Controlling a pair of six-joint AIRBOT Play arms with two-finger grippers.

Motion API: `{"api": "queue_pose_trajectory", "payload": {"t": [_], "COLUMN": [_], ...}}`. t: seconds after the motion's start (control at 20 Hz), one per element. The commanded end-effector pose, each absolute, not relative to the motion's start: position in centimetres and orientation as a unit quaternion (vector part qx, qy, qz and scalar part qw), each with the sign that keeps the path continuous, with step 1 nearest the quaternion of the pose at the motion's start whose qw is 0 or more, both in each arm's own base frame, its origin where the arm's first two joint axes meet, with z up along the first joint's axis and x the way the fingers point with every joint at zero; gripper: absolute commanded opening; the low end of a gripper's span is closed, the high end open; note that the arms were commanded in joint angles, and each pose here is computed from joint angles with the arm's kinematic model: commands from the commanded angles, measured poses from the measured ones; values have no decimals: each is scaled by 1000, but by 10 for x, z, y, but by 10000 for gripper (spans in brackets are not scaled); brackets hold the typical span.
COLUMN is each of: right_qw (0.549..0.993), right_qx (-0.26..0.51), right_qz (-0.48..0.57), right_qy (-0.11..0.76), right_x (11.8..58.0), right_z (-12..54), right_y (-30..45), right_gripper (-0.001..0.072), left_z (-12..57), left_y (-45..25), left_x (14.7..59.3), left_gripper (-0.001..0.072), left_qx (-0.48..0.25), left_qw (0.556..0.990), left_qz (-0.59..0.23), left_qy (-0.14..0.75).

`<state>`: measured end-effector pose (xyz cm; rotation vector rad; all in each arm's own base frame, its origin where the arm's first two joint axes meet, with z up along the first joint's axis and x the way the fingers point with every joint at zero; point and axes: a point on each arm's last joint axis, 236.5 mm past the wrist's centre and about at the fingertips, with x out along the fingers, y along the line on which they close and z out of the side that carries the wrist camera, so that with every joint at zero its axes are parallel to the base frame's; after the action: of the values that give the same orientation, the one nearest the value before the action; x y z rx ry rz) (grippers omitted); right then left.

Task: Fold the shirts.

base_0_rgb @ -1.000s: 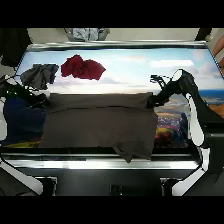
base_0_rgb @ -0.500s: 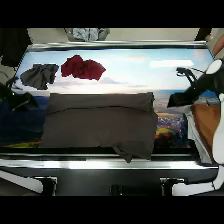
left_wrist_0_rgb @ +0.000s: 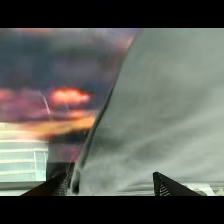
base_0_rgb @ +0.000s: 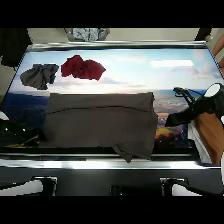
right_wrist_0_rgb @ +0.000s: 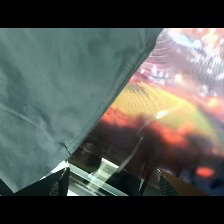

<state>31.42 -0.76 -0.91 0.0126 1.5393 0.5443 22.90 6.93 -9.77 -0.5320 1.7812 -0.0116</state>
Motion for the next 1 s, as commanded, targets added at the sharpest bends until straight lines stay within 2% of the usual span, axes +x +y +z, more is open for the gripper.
{"api": "queue_pose_trajectory", "payload": {"t": [0.0, 0.1, 0.2, 0.25, 0.3, 0.35, 0.45, 0.55, 0.65, 0.75, 0.85, 0.95], "right_qw": [686, 685, 681, 681, 680, 680, 676, 656, 643, 640, 632, 642], "right_qx": [2, 3, 4, 3, 2, 1, 1, 13, 69, 124, 134, 159], "right_qz": [253, 254, 256, 257, 258, 260, 263, 273, 295, 310, 301, 276], "right_qy": [682, 683, 686, 686, 686, 686, 688, 704, 703, 692, 701, 697], "right_x": [310, 310, 307, 306, 304, 301, 282, 236, 199, 181, 164, 166], "right_z": [-12, -12, -11, -10, -8, -6, -8, -27, -44, -54, -70, -83], "right_y": [-4, -4, -3, -3, -3, -2, 3, 17, 49, 77, 80, 84], "right_gripper": [625, 625, 625, 625, 624, 623, 624, 631, 637, 637, 638, 636], "left_z": [-119, -121, -122, -122, -121, -121, -118, -116, -115, -114, -114, -114], "left_y": [63, 64, 66, 66, 66, 66, 66, 67, 67, 67, 67, 66], "left_x": [227, 236, 239, 239, 239, 239, 239, 240, 241, 240, 240, 240], "left_gripper": [580, 555, 344, 223, 71, 40, 40, 39, 39, 39, 40, 40], "left_qx": [-240, -244, -245, -246, -246, -246, -245, -243, -241, -242, -242, -242], "left_qw": [615, 628, 632, 632, 632, 633, 635, 640, 642, 641, 640, 640], "left_qz": [0, 5, 10, 11, 12, 12, 12, 12, 12, 11, 11, 10], "left_qy": [751, 739, 735, 735, 735, 734, 732, 729, 727, 729, 729, 730]}}
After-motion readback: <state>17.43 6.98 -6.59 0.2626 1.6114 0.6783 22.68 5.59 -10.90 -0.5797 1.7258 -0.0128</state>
